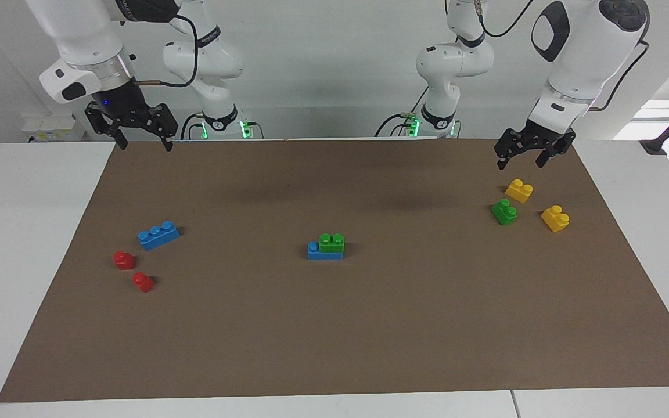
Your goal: Remove green block with left arm and hold with right
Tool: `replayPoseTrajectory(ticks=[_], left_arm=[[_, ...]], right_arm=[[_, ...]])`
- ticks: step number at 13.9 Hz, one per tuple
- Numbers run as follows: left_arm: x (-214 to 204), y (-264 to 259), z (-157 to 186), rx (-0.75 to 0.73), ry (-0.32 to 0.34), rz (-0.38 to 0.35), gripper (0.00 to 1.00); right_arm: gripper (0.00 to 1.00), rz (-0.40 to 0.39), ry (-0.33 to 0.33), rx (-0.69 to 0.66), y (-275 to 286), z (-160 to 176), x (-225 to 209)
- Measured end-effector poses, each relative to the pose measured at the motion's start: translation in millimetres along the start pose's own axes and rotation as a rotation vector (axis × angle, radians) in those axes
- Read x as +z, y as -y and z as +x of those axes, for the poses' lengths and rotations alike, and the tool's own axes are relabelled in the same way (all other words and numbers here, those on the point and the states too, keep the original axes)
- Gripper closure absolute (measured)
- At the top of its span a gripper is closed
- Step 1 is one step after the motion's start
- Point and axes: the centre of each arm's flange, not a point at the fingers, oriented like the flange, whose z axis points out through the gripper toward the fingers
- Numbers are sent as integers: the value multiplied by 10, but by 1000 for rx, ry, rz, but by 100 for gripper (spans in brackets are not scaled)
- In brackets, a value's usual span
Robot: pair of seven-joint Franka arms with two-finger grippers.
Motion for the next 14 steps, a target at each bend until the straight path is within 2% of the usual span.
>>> replayPoseTrajectory(ticks=[4, 7, 10, 12, 14], left_arm=[[-114, 11, 40, -5, 1, -2, 0], [-61, 24, 95, -6, 26, -4, 0], [-22, 27, 130, -6, 35, -5, 0], [-22, 27, 129, -6, 37, -5, 0], [-23, 27, 129, -6, 38, -5, 0]], right_arm=[[0, -1, 12, 0, 0, -13, 10], [0, -1, 13, -1, 2, -14, 11], [0, -5, 61, 10, -54, -73, 38], [0, -4, 56, 61, -245, -58, 31], [0, -3, 32, 167, -322, -29, 10]])
